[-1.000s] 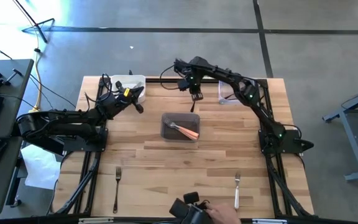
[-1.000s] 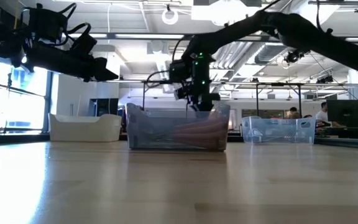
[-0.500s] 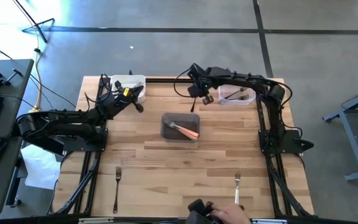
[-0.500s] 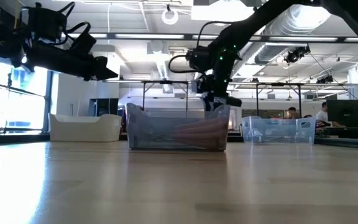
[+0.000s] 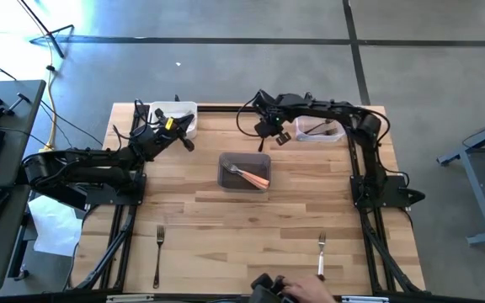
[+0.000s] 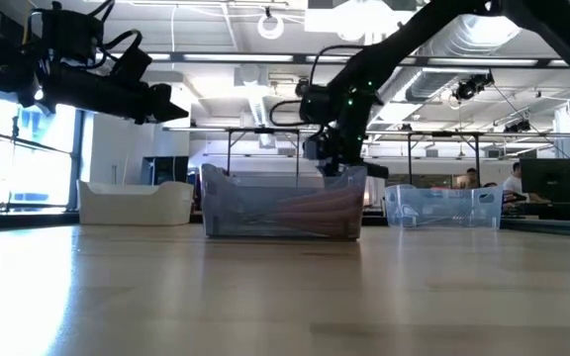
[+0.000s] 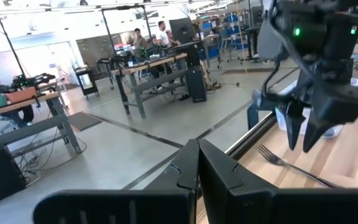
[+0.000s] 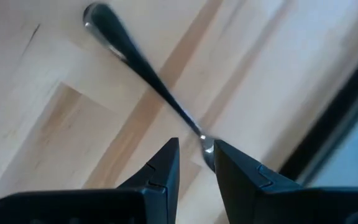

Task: Sort silverware by color (type)
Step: Put the top black fork into the transparent bin

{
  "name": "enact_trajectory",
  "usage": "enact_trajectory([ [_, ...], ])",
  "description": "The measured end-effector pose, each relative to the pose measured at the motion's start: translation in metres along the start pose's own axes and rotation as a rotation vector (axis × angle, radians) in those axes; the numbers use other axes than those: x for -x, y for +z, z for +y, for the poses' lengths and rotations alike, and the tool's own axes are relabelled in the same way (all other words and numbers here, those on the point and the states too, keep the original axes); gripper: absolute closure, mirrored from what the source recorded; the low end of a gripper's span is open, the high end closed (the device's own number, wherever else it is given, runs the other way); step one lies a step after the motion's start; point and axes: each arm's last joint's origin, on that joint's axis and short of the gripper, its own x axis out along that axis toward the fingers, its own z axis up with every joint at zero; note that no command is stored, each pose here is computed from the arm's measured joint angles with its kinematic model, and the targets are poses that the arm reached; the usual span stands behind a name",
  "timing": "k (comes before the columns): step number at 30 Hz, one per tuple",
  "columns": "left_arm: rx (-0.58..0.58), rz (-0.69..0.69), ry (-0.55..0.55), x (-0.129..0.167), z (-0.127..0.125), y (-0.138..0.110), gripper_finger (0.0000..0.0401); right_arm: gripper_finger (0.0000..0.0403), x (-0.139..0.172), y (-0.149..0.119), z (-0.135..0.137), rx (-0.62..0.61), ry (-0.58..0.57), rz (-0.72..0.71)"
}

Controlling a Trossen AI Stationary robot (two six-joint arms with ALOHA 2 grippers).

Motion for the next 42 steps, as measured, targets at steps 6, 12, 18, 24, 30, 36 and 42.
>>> enact_trajectory([
  [6, -0.001, 0.000, 0.000, 0.000, 0.000, 0.000, 0.0401, 0.0320, -0.024, 0.002, 0.002, 0.068, 0.019, 0.036],
  [12, -0.010, 0.002, 0.000, 0.000, 0.000, 0.000, 0.0401, 0.0320, -0.037, 0.002, 0.001, 0.131, 0.003, 0.052],
  [18, -0.020, 0.003, -0.004, 0.000, 0.000, 0.000, 0.0401, 0.0320, -0.047, 0.002, 0.003, 0.147, 0.019, 0.087],
  [24, -0.021, 0.006, -0.008, 0.000, 0.000, -0.001, 0.0401, 0.0327, -0.046, 0.001, 0.005, 0.059, 0.068, 0.099],
  [30, -0.021, 0.006, -0.009, 0.000, 0.000, -0.001, 0.0401, 0.0378, -0.042, 0.000, 0.006, -0.037, 0.140, 0.088],
  [36, -0.020, 0.005, -0.013, 0.000, 0.000, -0.001, 0.0401, 0.0393, -0.035, 0.000, 0.007, -0.148, 0.194, 0.107],
  [42, -0.020, 0.005, -0.013, 0.000, 0.000, -0.001, 0.0401, 0.0400, -0.034, 0.000, 0.007, -0.248, 0.203, 0.121],
])
